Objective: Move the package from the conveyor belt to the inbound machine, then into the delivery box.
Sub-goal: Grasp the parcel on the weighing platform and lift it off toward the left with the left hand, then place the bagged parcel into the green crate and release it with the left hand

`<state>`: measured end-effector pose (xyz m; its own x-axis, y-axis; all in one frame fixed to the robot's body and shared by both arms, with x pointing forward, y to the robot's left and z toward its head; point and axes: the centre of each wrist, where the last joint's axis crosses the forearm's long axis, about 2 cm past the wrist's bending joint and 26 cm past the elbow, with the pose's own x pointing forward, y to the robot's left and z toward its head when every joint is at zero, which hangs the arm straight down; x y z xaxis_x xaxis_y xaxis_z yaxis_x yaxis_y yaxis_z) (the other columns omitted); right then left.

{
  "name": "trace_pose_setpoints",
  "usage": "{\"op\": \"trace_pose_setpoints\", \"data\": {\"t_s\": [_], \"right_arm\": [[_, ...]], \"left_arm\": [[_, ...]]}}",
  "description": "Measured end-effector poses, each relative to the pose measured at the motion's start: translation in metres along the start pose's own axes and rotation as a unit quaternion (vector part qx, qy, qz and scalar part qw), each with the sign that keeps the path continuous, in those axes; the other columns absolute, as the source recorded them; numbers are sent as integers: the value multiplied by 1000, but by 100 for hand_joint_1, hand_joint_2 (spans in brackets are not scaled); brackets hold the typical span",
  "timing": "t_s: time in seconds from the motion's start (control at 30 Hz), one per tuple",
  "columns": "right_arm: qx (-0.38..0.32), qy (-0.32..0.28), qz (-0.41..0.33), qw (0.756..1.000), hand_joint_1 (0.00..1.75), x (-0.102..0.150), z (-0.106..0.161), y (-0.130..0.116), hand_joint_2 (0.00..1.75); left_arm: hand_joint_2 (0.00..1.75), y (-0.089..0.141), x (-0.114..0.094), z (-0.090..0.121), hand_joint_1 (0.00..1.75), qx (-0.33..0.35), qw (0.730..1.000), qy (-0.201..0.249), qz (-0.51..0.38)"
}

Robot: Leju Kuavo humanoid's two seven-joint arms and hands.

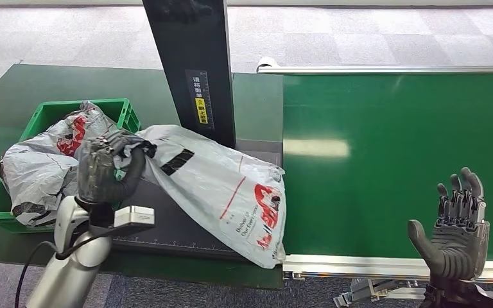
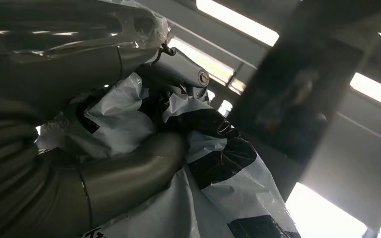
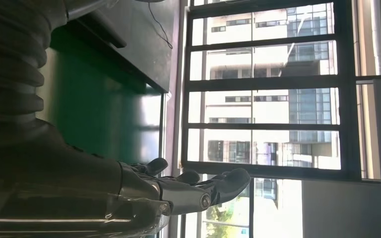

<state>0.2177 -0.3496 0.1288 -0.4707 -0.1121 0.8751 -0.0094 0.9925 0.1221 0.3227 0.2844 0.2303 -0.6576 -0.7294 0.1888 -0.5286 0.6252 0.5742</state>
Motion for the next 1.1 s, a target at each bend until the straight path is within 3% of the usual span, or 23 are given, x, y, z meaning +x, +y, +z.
{"op": "trace_pose_setpoints", "data": {"t_s": [0.13, 0.3, 0.43, 0.6, 0.77, 0.93, 1.1], "right_arm": [[-3, -3, 0, 1000, 0, 0, 0, -1, 175], [-3, -4, 0, 1000, 0, 0, 0, -1, 175], [-2, -6, -2, 1000, 0, 0, -3, -1, 175], [10, -17, -11, 1000, 0, -3, -21, 4, 175], [24, -19, -27, 999, 0, -11, -37, 13, 175], [35, -18, -36, 999, 0, -17, -42, 21, 175], [42, -17, -39, 998, 0, -20, -46, 24, 175]], "left_arm": [[175, 35, -20, -4, 175, 33, 999, 4, -39], [175, 49, -24, -5, 175, 50, 997, 2, -59], [175, 68, -37, -1, 175, 81, 992, 31, -86], [175, 136, -94, 4, 175, 112, 978, 96, -147], [175, 198, -154, -2, 175, 127, 944, 164, -256], [175, 233, -190, 2, 175, 137, 918, 223, -300], [175, 246, -203, 6, 175, 135, 909, 245, -311]]}}
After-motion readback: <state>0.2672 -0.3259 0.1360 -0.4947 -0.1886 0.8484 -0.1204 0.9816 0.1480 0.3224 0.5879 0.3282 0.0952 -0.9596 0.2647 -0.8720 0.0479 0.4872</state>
